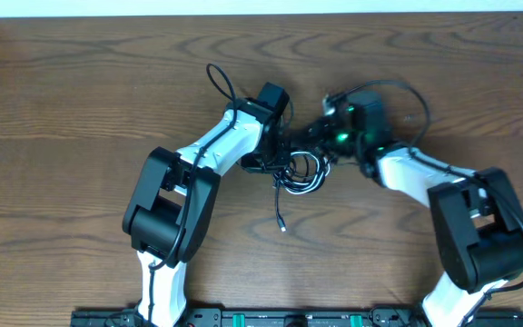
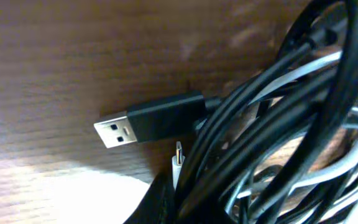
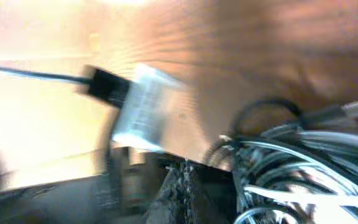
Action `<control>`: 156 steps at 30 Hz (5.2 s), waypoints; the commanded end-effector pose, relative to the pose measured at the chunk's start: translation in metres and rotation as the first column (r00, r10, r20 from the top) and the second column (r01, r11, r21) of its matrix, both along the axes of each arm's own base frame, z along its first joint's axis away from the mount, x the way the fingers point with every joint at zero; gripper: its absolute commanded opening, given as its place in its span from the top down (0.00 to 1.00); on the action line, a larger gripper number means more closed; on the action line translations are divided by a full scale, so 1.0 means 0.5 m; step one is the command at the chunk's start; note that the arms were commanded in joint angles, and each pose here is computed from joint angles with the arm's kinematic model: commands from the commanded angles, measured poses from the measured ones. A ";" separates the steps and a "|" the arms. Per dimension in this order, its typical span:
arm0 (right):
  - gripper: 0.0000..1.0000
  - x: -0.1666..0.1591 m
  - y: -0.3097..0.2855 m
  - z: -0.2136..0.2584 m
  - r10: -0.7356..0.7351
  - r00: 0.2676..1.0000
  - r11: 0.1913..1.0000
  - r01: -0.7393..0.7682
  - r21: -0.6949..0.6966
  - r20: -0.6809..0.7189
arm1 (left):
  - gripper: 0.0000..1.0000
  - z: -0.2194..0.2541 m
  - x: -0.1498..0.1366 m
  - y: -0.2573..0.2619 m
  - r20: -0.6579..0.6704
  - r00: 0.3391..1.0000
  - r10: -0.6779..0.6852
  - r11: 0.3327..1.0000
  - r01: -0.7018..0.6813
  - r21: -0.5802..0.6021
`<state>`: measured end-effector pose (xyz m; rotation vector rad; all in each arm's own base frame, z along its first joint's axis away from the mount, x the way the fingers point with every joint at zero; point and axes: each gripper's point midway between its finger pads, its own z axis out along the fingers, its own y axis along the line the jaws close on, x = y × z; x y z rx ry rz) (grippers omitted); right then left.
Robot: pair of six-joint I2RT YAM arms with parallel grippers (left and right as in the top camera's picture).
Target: Untangle cables
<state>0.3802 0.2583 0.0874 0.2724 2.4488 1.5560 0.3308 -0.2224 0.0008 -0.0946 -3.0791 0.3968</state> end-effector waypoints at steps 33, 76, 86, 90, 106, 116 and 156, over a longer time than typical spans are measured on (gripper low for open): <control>0.73 -0.112 0.017 -0.089 -0.103 0.938 0.972 0.025 -0.232 -0.330 | 0.92 0.027 -0.033 -0.050 -0.200 0.980 0.019 0.953 -0.079 -0.294; 0.70 -0.125 -0.044 -0.078 0.036 0.956 0.976 -0.096 -0.193 -0.292 | 0.92 0.022 -0.027 -0.045 -0.183 0.983 0.023 0.958 -0.074 -0.275; 0.74 -0.133 -0.026 -0.087 -0.005 0.944 0.973 -0.071 -0.220 -0.329 | 0.92 0.022 -0.028 -0.045 -0.183 0.983 0.024 0.959 -0.074 -0.275; 0.75 -0.132 -0.025 -0.087 -0.021 0.940 0.974 -0.058 -0.220 -0.340 | 0.92 0.022 -0.027 -0.045 -0.183 0.983 0.023 0.958 -0.074 -0.275; 0.78 -0.149 0.001 -0.120 -0.098 0.914 0.958 -0.022 -0.287 -0.394 | 0.92 0.022 -0.027 -0.045 -0.183 0.983 0.023 0.958 -0.074 -0.275; 0.95 -0.118 0.009 -0.111 -0.128 0.932 0.959 0.030 -0.280 -0.338 | 0.92 0.022 -0.028 -0.045 -0.183 0.983 0.023 0.959 -0.074 -0.275; 0.71 -0.118 0.017 -0.133 -0.394 0.780 0.908 0.250 -0.335 -0.486 | 0.92 0.022 -0.027 -0.045 -0.182 0.983 0.023 0.958 -0.074 -0.276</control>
